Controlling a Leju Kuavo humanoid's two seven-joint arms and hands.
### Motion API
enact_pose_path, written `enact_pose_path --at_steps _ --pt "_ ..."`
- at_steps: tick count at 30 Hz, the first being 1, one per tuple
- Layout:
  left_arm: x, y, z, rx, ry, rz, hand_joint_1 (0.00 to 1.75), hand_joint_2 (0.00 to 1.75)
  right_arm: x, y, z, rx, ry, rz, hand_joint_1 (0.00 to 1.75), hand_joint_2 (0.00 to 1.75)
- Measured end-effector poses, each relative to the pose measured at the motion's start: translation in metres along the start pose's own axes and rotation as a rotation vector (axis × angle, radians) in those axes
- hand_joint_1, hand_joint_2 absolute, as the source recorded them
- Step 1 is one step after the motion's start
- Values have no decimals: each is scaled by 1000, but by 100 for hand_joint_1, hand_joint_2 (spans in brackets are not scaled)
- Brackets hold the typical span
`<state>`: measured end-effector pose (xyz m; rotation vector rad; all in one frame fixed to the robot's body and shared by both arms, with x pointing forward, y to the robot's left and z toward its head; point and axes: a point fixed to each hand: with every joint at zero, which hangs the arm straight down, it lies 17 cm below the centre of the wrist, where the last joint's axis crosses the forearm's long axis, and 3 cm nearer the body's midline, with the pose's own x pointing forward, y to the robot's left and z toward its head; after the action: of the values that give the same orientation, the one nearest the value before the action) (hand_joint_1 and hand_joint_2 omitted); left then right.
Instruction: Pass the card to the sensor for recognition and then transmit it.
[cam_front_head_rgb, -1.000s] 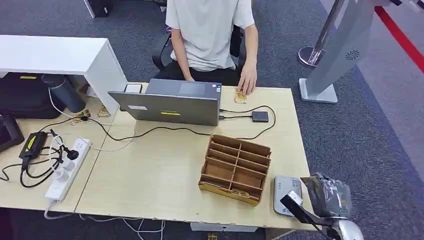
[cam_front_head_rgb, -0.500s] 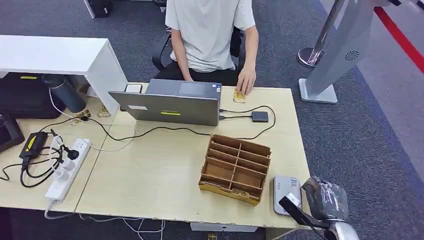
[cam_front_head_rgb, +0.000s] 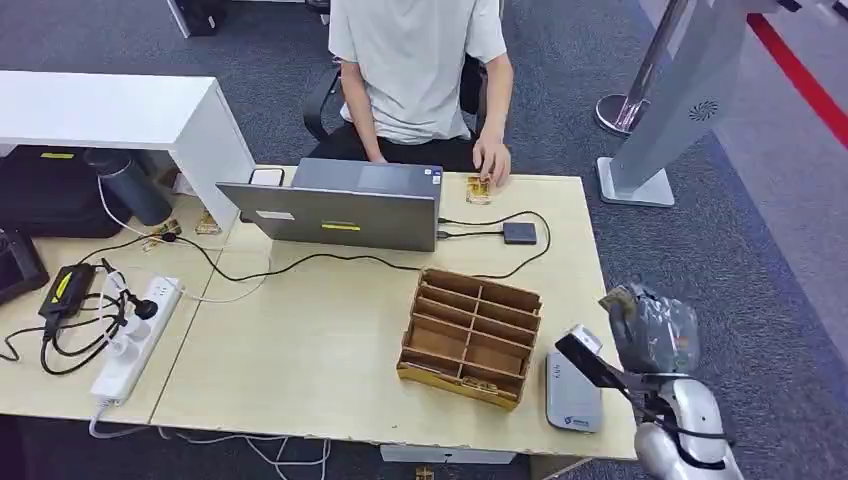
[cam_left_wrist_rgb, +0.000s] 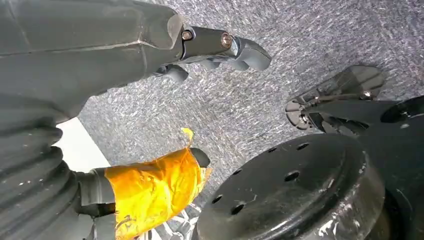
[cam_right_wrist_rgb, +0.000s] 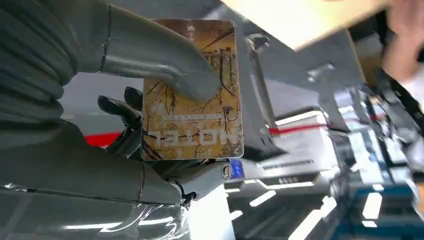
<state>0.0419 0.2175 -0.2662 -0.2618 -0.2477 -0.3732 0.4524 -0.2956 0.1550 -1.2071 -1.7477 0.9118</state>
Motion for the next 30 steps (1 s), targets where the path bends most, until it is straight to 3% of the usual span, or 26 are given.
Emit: enact_pose_path --at_steps 8,17,26,30 --pt "6 2 -1 0 2 -13 0 175 39 -41 -60 -97 -94 -23 175 175" --pt "14 4 -2 -11 10 -36 0 175 94 -68 -133 -117 -172 -7 175 175" --pt "26 4 -4 -15 5 -40 0 175 132 -71 -192 -79 -179 30 175 175" --pt "28 3 -4 -16 6 -40 0 175 135 -60 -198 -49 -168 32 175 175"
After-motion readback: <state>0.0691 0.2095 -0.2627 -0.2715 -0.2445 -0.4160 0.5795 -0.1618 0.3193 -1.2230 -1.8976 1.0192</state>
